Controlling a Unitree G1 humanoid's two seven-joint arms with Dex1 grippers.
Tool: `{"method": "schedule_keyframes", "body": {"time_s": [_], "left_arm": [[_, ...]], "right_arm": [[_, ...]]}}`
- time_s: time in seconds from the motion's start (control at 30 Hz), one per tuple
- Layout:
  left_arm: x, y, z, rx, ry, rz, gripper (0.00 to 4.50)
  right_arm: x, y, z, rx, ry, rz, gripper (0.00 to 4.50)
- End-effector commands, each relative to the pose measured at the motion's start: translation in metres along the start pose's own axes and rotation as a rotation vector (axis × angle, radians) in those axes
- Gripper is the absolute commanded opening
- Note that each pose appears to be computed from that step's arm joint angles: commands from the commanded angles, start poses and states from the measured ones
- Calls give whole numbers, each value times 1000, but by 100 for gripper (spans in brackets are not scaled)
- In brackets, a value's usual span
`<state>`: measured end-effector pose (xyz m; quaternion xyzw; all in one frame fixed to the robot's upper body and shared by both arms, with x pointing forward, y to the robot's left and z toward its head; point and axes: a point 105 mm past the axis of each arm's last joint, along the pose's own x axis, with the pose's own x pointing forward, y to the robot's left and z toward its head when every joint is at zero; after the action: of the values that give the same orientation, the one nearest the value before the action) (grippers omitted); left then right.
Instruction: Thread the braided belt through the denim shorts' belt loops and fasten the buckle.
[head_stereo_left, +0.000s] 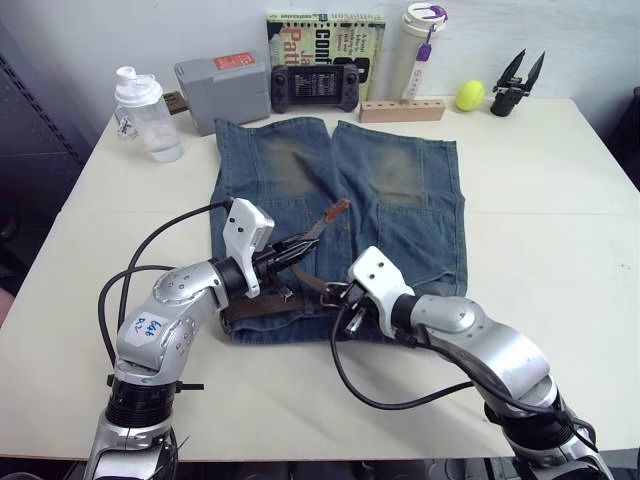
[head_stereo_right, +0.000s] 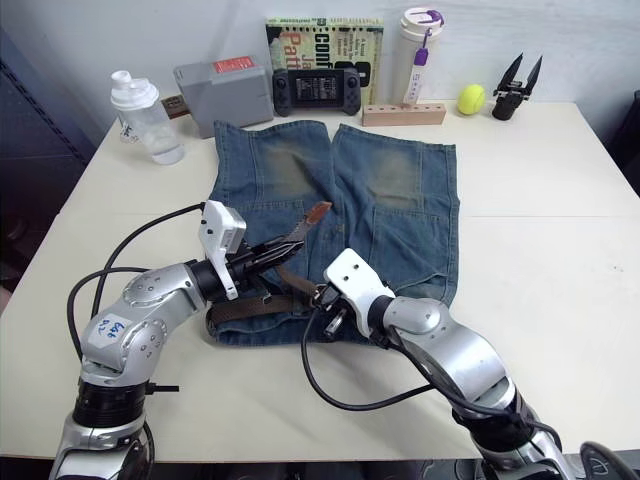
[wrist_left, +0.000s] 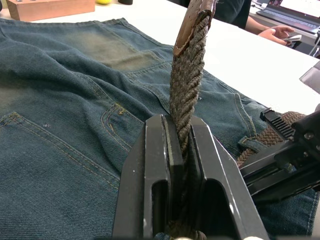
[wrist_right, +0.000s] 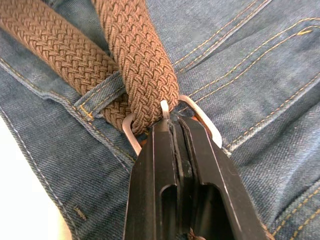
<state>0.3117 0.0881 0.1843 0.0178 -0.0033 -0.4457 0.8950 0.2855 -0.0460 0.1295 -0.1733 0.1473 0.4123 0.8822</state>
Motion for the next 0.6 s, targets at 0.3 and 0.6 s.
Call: {"method": "schedule_keyframes", "body": {"time_s": [0.3,0.6], "left_arm": [[0,-12,12,49,-46,-34,0],[0,-11,11,49,-46,-28,0]], "right_arm": [[10,-9,8,-41,45,112,2],[12,-11,16,-90,72,195,2]]}}
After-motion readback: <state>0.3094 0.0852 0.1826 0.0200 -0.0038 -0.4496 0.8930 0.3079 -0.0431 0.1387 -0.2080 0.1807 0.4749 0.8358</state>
